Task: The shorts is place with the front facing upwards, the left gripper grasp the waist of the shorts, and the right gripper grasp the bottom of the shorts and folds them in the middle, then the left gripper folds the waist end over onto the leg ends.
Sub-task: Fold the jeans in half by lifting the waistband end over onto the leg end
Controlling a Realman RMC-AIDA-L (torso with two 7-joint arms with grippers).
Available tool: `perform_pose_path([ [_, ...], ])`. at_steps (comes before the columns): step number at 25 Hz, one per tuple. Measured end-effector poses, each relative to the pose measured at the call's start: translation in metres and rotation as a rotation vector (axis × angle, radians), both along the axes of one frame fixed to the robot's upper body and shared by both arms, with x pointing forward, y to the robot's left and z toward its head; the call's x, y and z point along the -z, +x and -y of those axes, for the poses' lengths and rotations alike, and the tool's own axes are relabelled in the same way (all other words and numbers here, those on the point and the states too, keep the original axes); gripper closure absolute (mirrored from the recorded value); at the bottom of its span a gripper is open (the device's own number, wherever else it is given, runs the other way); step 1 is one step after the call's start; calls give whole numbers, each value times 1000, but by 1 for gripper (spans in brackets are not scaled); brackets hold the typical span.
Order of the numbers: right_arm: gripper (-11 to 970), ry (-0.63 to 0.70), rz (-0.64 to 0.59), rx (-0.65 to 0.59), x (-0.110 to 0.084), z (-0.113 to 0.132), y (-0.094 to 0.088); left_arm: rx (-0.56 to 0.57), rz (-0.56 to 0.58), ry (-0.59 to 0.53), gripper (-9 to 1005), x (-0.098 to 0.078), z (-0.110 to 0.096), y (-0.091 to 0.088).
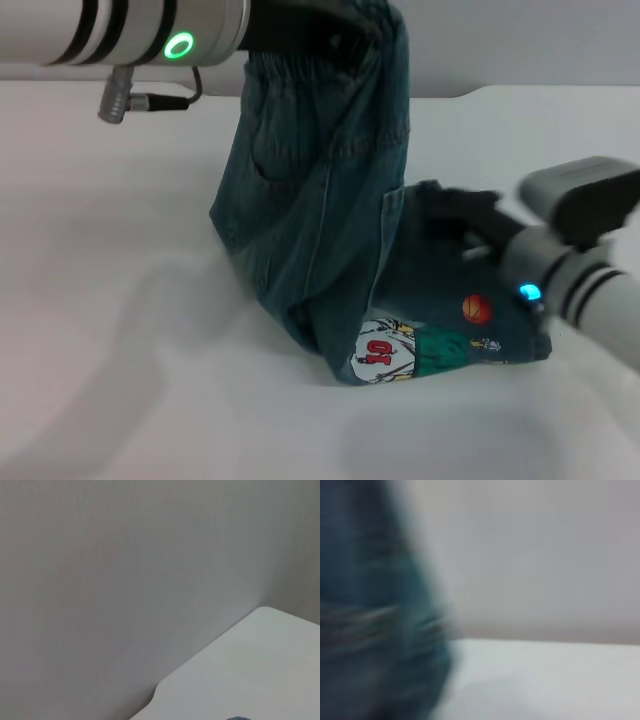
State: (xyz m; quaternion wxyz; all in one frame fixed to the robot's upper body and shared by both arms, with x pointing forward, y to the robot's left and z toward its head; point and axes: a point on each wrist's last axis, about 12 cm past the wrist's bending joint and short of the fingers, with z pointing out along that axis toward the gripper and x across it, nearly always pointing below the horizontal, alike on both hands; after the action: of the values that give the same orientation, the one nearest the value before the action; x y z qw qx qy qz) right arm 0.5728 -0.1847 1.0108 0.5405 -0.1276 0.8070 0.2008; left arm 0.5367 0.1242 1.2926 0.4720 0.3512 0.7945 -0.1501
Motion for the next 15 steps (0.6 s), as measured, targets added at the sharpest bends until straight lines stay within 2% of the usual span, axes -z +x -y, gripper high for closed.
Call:
perform_pose_path([
  [9, 955, -40, 80, 232, 1, 76, 6, 68, -32, -28, 899, 10, 10, -11],
  [15, 955, -77, 200, 382, -7, 119, -2, 140, -60, -63, 892, 22, 22, -24],
])
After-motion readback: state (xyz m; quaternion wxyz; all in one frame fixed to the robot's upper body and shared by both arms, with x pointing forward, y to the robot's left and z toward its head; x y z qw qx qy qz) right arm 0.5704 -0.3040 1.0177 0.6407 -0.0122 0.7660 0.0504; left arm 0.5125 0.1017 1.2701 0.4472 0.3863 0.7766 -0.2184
